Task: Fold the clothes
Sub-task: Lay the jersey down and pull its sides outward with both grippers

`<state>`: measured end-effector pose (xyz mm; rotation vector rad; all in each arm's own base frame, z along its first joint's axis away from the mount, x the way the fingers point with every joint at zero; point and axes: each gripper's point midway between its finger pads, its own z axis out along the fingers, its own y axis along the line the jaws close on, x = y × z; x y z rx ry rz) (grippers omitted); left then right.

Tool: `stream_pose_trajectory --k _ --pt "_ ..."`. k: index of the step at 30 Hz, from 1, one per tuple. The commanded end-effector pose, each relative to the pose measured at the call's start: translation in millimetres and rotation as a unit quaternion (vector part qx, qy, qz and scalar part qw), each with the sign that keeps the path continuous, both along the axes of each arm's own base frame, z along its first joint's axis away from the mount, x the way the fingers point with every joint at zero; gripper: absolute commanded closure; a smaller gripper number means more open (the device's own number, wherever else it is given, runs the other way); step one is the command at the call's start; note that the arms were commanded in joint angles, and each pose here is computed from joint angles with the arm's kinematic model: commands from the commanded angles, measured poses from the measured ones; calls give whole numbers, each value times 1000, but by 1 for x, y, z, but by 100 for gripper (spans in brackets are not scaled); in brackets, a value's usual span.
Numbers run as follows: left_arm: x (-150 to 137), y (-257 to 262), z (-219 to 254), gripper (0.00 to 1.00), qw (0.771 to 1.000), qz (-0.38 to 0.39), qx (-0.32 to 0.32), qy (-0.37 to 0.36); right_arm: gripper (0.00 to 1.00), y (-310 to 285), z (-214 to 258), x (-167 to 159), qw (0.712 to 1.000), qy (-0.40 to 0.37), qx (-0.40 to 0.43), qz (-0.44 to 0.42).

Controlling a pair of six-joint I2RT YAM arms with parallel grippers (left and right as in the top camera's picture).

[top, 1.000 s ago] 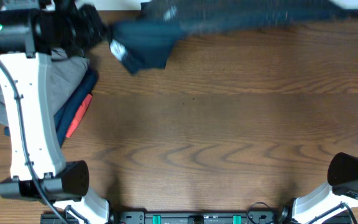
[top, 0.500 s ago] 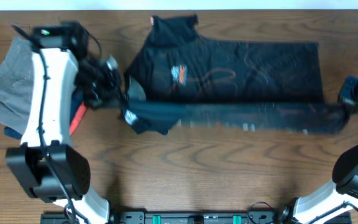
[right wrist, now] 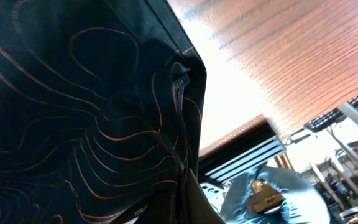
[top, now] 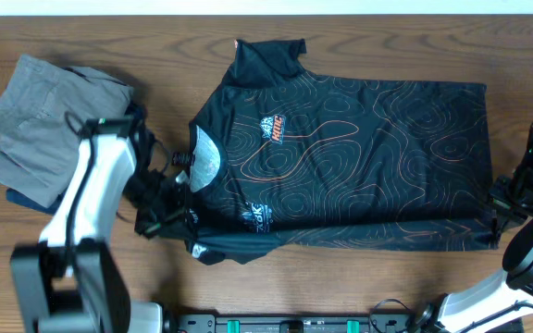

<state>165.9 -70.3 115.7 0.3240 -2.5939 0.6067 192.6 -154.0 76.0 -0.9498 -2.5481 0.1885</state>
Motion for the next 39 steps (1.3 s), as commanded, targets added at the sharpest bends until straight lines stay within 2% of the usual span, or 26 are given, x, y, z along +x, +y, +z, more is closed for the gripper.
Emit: stream_pose_trajectory --k 1,4,7,12,18,34,36,37,39 --pt "-4 4 0 94 999 9 15 -38 99 -6 1 3 1000 -15 -15 -16" --pt "17 4 -1 94 995 27 23 -96 99 -7 2 12 999 -40 -22 -16" --pt "48 6 -6 94 986 61 33 -150 99 -7 -3 29 997 -80 -17 -18" --pt "107 9 -8 94 963 120 39 -239 99 -6 -10 67 986 -167 5 -18" --pt "152 11 -4 94 938 156 33 -307 99 -7 -11 105 970 -244 7 -9" --pt "188 12 -40 94 935 159 32 -316 99 -2 -5 164 941 -334 -28 44" --pt "190 12 -41 93 935 159 32 -317 93 -2 -4 169 938 -343 -32 48" --pt "191 13 -41 90 934 159 32 -318 86 -3 -4 171 936 -346 -33 49" --pt "191 13 -41 66 934 158 32 -318 81 -3 -3 174 934 -352 -36 51"
